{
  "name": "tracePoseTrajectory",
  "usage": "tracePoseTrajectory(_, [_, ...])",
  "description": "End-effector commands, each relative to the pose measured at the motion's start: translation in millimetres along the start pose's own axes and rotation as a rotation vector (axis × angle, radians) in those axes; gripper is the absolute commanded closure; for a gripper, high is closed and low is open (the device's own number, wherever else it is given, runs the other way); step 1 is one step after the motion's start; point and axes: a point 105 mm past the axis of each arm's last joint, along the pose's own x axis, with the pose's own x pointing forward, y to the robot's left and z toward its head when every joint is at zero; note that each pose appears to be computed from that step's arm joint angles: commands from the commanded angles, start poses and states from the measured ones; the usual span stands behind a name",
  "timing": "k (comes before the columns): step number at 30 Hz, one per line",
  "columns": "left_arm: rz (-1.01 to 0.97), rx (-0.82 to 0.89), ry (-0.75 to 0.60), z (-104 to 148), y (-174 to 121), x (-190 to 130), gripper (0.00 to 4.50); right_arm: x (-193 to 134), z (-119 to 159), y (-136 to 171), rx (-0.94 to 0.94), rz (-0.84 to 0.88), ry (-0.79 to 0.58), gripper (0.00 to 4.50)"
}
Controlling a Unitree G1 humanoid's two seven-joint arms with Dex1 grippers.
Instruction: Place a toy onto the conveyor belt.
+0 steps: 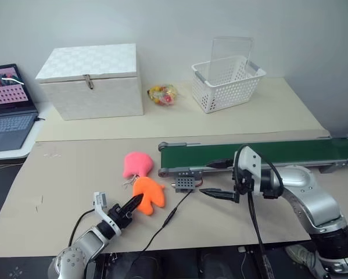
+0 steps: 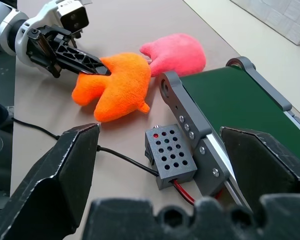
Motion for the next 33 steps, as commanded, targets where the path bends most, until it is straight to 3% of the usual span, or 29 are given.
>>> tracePoseTrajectory(1, [-0.094, 0.064, 0.000, 6.6, -26.8, -1.5, 4.47, -0.1, 9.9, -4.2, -0.044, -0.011, -0.021, 0.00])
tracePoseTrajectory(5, [-0.260, 0.176, 0.008, 20.4, -74.1, -16.4, 4.47, -1.4, 10.7, -7.4, -0.046, -0.014, -0.019, 0.00])
tracePoseTrajectory(11, [-0.461, 0.378, -0.080, 59.8, -163.5, 0.2, 4.47, -0.4, 7.2, -9.2, -0.041, -0.015, -0.012, 0.00])
tracePoseTrajectory(14, [-0.445, 0.510, -0.095, 67.9, -181.6, 10.1, 4.47, 0.0, 7.3, -9.6, -0.039, -0.020, -0.015, 0.00])
tracePoseTrajectory(16, [-0.237, 0.743, -0.114, 82.8, -171.6, 35.1, 4.47, -0.6, 7.2, -9.9, -0.038, -0.023, -0.016, 0.00])
tracePoseTrajectory(19, [0.128, 1.134, -0.065, 98.6, -131.9, 58.7, 4.47, -1.6, 7.5, -9.8, -0.036, -0.025, -0.017, 0.00])
tracePoseTrajectory(21, [0.313, 1.663, -0.013, 104.5, -109.2, 67.8, 4.47, -3.8, 6.6, -7.6, -0.021, -0.024, -0.021, 0.00])
tracePoseTrajectory(22, [0.342, 1.830, -0.009, 104.5, -104.9, 70.7, 4.47, -4.6, 5.6, -6.4, -0.014, -0.023, -0.020, 0.00])
tracePoseTrajectory(27, [0.262, 2.400, -0.004, 79.1, -95.1, 93.5, 4.47, -15.5, -4.8, -2.1, 0.039, -0.036, 0.004, 0.00])
tracePoseTrajectory(33, [0.078, 2.621, -0.142, 49.2, -98.4, 115.8, 4.47, -31.6, -24.1, 11.1, 0.101, -0.035, 0.065, 0.00])
